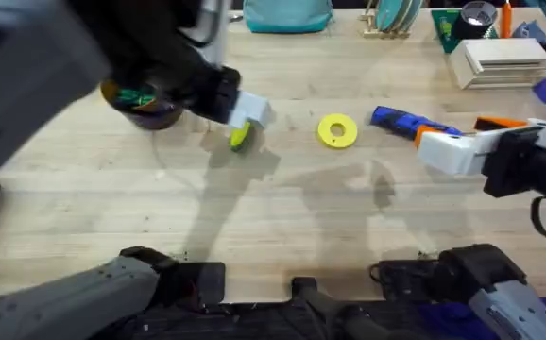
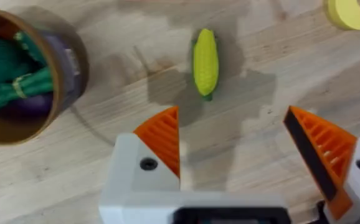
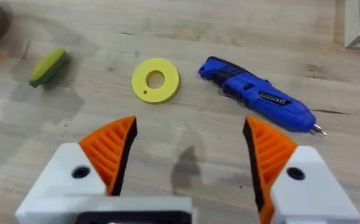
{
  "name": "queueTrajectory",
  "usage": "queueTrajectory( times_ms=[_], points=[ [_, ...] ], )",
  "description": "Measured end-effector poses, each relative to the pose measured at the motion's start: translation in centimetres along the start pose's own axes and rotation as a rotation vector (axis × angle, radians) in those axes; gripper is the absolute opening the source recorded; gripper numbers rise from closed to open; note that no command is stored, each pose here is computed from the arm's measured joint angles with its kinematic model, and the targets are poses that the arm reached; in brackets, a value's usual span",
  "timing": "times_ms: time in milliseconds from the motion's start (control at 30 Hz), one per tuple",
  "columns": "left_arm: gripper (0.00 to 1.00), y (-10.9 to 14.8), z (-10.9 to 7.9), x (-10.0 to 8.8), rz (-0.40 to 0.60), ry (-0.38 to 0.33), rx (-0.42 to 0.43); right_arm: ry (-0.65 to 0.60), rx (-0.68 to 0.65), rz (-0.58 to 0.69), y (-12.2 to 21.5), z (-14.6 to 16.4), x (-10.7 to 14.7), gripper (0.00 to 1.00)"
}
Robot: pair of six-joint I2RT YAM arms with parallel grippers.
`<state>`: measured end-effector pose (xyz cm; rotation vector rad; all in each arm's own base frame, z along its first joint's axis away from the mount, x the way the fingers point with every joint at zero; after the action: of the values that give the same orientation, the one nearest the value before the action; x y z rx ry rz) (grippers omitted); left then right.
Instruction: Pick up the gripper from the table and insert it into the empty holder that is missing its gripper. Then pick up a screw, insert it into the mounting hole, and use the screwdriver to tighten it. Finally, clean up the table by picking up the vegetable and placing it into the bucket.
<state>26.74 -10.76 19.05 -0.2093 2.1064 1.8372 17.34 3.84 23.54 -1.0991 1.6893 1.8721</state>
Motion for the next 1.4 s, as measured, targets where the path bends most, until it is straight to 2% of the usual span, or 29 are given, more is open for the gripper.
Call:
queueTrajectory(
  times_ms=[100, 233, 500, 600, 733, 800, 833, 867, 1033, 1100, 1400],
  points=[
    [0.986, -2.5, -0.9, 0.1, 0.070, -0.003, -0.010, 0.000, 0.000, 0.000, 0.0, 0.0, 0.0, 0.997],
    [0.986, -6.3, -1.0, 0.2, 0.162, 0.018, -0.027, 0.000, 0.000, 0.000, 0.0, 0.0, 0.0, 0.997],
    [0.986, -13.2, 0.8, 0.8, 0.304, 0.135, -0.083, 0.000, 0.000, 0.000, 0.0, 0.0, 0.0, 0.997],
    [0.986, -14.4, 1.7, 1.1, 0.339, 0.169, -0.102, 0.000, 0.000, 0.000, 0.0, 0.0, 0.0, 0.997],
    [0.993, -14.4, 2.1, 0.7, 0.327, 0.190, -0.100, 0.000, 0.000, 0.000, 0.0, 0.0, 0.0, 0.997],
    [0.965, -14.4, 2.2, 0.6, 0.326, 0.189, -0.102, 0.000, 0.000, 0.000, 0.0, 0.0, 0.0, 0.997],
    [0.916, -14.4, 2.2, 0.7, 0.327, 0.188, -0.102, 0.000, 0.000, 0.000, 0.0, 0.0, 0.0, 0.997],
    [0.811, -14.4, 2.2, 0.6, 0.326, 0.190, -0.105, 0.000, 0.000, 0.000, 0.0, 0.0, 0.0, 0.997],
    [0.081, -14.4, 2.2, 0.5, 0.324, 0.188, -0.101, 0.000, 0.000, 0.000, 0.0, 0.0, 0.0, 0.997],
    [0.020, -14.3, 2.1, 0.4, 0.321, 0.186, -0.099, 0.000, 0.000, 0.000, 0.0, 0.0, 0.0, 0.997],
    [0.024, -14.2, 2.2, 0.5, 0.330, 0.203, -0.103, 0.000, 0.000, 0.000, 0.0, 0.0, 0.0, 0.997]
  ],
)
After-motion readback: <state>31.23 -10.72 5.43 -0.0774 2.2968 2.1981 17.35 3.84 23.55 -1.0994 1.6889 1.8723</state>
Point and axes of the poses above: each hand's point on the last joint's axis, 136 mm out from that joint toward the fingers, its own y axis back along the fingers, its own z axis along the line the jaws close on, x = y × z, the point moved 2 cm from there along y, back along the fingers, and after that the axes turned 12 degrees about y, right-handed, at the moved point
